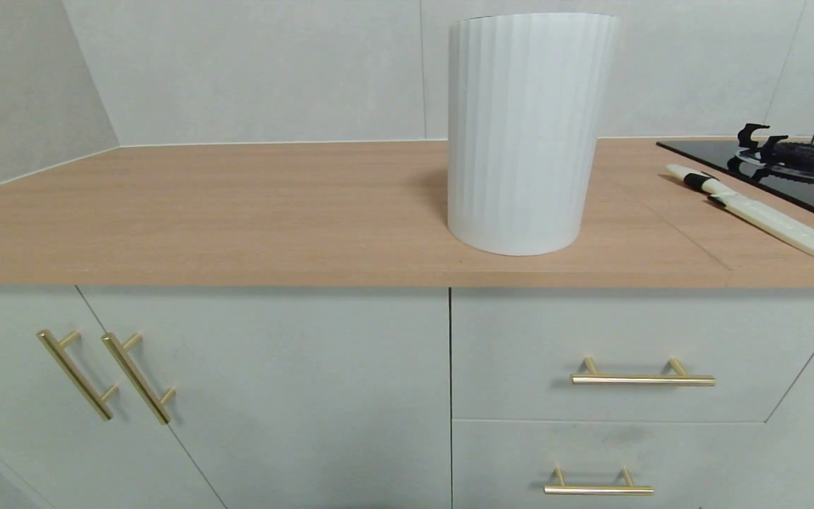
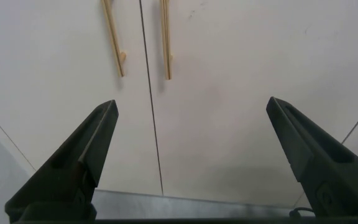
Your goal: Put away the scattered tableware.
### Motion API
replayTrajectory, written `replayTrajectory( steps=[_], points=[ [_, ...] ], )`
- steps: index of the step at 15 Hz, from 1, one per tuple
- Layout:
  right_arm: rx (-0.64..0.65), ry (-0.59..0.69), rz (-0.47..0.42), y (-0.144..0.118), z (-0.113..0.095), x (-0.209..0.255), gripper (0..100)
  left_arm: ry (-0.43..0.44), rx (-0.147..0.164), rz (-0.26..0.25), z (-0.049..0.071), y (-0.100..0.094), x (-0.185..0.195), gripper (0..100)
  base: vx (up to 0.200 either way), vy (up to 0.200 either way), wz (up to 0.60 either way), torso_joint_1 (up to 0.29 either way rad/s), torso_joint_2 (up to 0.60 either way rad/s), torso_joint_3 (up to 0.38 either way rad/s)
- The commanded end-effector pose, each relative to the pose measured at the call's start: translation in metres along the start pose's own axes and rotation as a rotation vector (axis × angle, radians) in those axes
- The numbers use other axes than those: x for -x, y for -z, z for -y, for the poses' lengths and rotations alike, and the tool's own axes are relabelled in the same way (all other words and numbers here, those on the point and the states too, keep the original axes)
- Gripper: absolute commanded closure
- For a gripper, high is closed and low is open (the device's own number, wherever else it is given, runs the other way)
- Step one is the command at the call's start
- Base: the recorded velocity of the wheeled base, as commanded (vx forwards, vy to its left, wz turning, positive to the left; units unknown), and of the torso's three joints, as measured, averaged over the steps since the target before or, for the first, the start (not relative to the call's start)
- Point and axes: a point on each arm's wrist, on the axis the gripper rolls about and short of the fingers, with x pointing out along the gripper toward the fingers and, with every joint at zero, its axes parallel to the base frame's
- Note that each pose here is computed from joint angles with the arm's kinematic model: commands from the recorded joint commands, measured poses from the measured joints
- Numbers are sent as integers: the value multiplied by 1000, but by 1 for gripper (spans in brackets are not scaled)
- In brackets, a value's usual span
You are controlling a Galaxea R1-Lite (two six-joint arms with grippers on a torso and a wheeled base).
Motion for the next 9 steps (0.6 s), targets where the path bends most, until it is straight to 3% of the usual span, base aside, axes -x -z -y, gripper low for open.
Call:
replayTrajectory(
  steps=[1,3,6,9],
  points=[
    [1,0,-1,0,0,0,0,-1,1,0,0,0,0,0,0,0,0,0,0,0],
    [1,-2,-1,0,0,0,0,-1,-1,0,0,0,0,0,0,0,0,11,-67,-45],
    [1,-2,-1,0,0,0,0,-1,-1,0,0,0,0,0,0,0,0,43,-238,-251],
    [1,0,-1,0,0,0,0,-1,-1,0,0,0,0,0,0,0,0,178,-489,-297]
  ],
)
